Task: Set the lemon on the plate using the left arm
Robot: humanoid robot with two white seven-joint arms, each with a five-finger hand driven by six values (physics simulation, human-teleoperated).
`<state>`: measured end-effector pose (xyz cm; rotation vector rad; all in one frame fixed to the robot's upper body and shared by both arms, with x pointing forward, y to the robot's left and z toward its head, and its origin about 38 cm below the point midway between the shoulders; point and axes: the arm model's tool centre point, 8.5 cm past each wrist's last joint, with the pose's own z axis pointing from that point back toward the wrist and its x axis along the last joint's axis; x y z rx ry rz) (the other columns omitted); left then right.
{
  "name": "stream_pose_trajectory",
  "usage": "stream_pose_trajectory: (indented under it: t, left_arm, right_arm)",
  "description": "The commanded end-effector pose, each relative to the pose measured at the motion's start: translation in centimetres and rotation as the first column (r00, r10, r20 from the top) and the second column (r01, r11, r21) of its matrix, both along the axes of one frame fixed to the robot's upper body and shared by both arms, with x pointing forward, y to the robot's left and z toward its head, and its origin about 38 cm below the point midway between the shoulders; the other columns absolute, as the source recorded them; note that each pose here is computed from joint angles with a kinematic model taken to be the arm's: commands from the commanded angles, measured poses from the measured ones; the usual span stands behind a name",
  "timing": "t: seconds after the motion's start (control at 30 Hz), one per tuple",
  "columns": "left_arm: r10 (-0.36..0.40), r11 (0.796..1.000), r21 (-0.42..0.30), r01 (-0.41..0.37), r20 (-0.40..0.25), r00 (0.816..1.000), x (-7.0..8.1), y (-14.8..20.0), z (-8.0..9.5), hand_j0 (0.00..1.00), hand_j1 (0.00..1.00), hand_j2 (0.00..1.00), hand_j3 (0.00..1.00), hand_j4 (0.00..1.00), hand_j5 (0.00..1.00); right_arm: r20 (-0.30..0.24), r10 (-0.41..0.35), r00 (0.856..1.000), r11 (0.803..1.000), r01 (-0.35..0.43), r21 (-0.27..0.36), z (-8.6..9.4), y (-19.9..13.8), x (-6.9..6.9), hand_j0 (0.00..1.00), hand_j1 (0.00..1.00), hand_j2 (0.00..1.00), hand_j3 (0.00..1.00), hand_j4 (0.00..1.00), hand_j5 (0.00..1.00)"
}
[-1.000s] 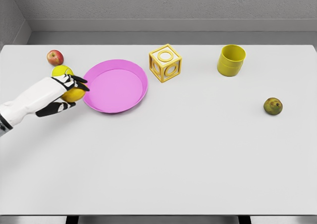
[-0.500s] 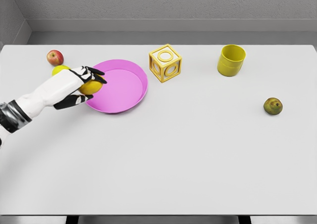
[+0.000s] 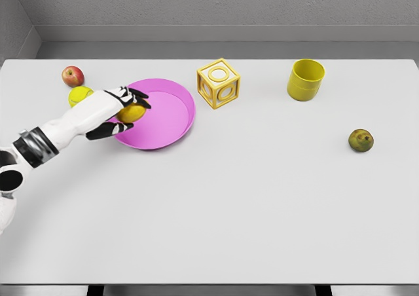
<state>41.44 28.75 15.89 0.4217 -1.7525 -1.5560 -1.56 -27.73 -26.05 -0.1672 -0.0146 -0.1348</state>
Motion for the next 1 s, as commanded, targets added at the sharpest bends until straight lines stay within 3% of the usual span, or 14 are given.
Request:
stream_pose_trajectory:
  t: [0.0,0.13,0.17,0.2,0.23,0.57,0.7,0.77,0.83,0.97]
  left_arm:
    - [0.013,1.0,0.0,-0.013,-0.021,1.0,0.2,0.0,-0.9,0.56,0.56,0.56,0.56,0.56,0.56]
    - [0.013,1.0,0.003,-0.013,-0.016,1.0,0.6,-0.4,-0.9,0.59,0.59,0.59,0.59,0.59,0.59]
    - [0.01,1.0,-0.001,-0.01,-0.006,1.0,0.8,-0.7,-0.5,0.65,0.65,0.65,0.65,0.65,0.65]
    - [0.005,1.0,-0.01,-0.005,0.003,1.0,1.1,-1.1,-0.1,0.96,0.96,0.96,0.96,0.96,0.96]
    - [0.005,1.0,-0.012,-0.005,0.004,1.0,1.1,-1.1,-0.1,1.0,1.0,1.0,1.0,1.0,1.0]
    - [0.0,1.0,-0.021,0.0,0.013,1.0,0.9,-1.1,0.3,1.0,1.0,1.0,1.0,1.0,1.0]
    - [-0.027,1.0,-0.011,0.028,0.077,0.997,0.3,-1.5,2.4,1.0,1.0,1.0,1.0,1.0,1.0]
    - [-0.028,0.997,-0.073,0.033,0.072,0.997,0.1,-1.1,2.9,1.0,1.0,1.0,1.0,1.0,1.0]
    - [-0.01,0.999,-0.05,0.013,0.068,0.998,-0.1,0.9,3.4,1.0,1.0,1.0,1.0,1.0,1.0]
    - [0.095,0.995,0.041,-0.095,0.004,0.995,-2.5,6.7,1.6,1.0,1.0,1.0,1.0,1.0,1.0]
  right_arm:
    - [0.0,0.0,1.0,1.0,0.0,0.0,0.0,0.0,0.0,1.0,1.0,1.0,1.0,1.0,1.0]
    - [0.0,0.0,1.0,1.0,0.0,0.0,0.0,0.0,0.0,1.0,1.0,1.0,1.0,1.0,1.0]
    - [0.0,0.0,1.0,1.0,0.0,0.0,0.0,0.0,0.0,1.0,1.0,1.0,1.0,1.0,1.0]
    - [0.0,0.0,1.0,1.0,0.0,0.0,0.0,0.0,0.0,1.0,1.0,1.0,1.0,1.0,1.0]
    - [0.0,0.0,1.0,1.0,0.0,0.0,0.0,0.0,0.0,1.0,1.0,1.0,1.0,1.0,1.0]
    - [0.0,0.0,1.0,1.0,0.0,0.0,0.0,0.0,0.0,1.0,1.0,1.0,1.0,1.0,1.0]
    - [0.0,0.0,1.0,1.0,0.0,0.0,0.0,0.0,0.0,1.0,1.0,1.0,1.0,1.0,1.0]
    - [0.0,0.0,1.0,1.0,0.0,0.0,0.0,0.0,0.0,1.0,1.0,1.0,1.0,1.0,1.0]
    - [0.0,0.0,1.0,1.0,0.0,0.0,0.0,0.0,0.0,1.0,1.0,1.0,1.0,1.0,1.0]
    - [0.0,0.0,1.0,1.0,0.0,0.0,0.0,0.0,0.0,1.0,1.0,1.0,1.0,1.0,1.0]
